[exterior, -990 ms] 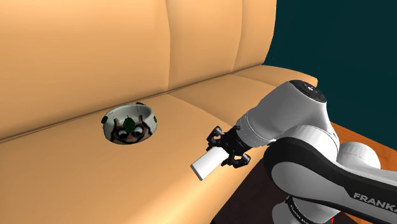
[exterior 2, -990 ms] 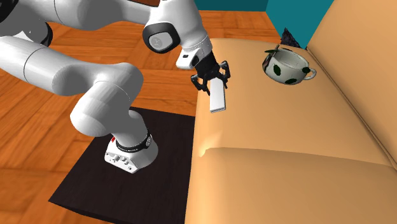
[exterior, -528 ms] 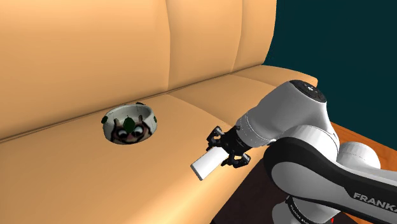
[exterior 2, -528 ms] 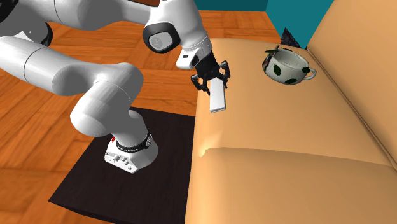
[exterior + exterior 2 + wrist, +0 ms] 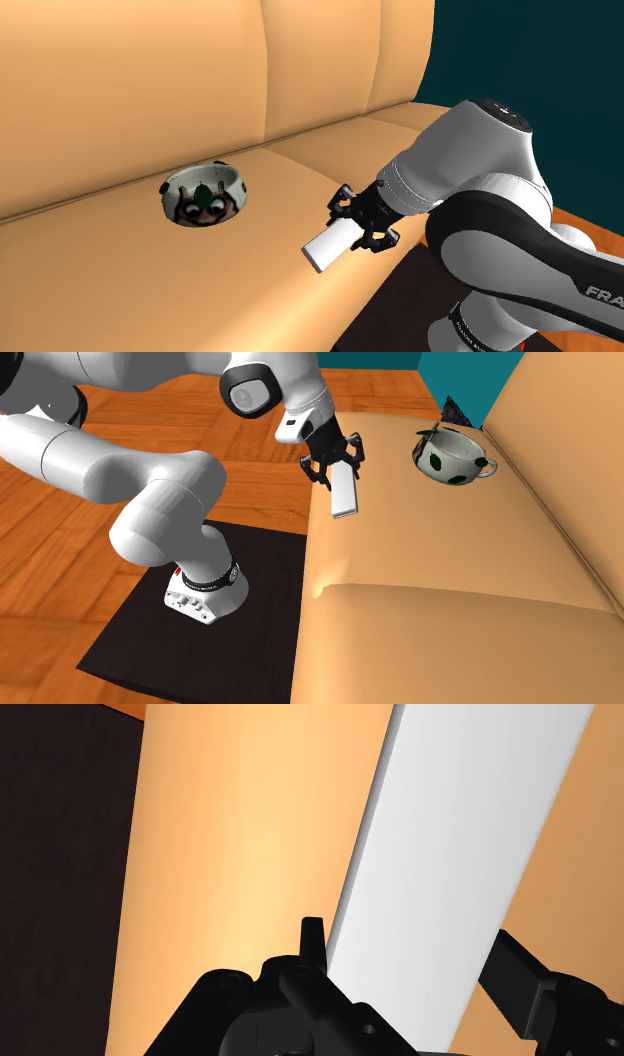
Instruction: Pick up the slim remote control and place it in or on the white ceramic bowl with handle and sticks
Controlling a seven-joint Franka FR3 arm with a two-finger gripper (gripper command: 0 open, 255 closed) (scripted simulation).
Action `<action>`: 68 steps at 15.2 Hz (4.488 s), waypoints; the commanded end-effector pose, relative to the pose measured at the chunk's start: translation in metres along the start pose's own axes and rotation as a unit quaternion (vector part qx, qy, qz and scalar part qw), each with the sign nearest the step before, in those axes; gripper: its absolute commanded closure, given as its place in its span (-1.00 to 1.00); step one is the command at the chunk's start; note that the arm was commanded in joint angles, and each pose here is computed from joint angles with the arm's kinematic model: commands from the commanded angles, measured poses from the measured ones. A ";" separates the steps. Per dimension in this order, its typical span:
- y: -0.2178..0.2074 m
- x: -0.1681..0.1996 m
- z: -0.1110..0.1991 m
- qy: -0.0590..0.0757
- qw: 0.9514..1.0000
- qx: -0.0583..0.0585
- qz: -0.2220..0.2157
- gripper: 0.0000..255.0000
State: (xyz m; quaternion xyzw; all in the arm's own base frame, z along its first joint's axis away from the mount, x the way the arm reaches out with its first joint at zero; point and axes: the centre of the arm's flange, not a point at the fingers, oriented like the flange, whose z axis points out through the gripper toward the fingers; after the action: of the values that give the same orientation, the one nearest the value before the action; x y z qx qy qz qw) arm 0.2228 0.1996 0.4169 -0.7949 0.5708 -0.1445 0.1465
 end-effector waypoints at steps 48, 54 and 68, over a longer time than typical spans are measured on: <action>-0.296 -0.065 -0.048 0.000 1.000 0.000 0.000 1.00; -0.357 -0.084 -0.024 0.000 1.000 0.000 0.000 1.00; -0.327 -0.089 0.044 0.000 1.000 0.000 0.000 1.00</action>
State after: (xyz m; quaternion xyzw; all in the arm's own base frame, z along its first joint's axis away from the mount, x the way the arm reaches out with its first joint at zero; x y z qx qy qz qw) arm 0.4958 0.3869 0.5065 -0.7950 0.5707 -0.1444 0.1460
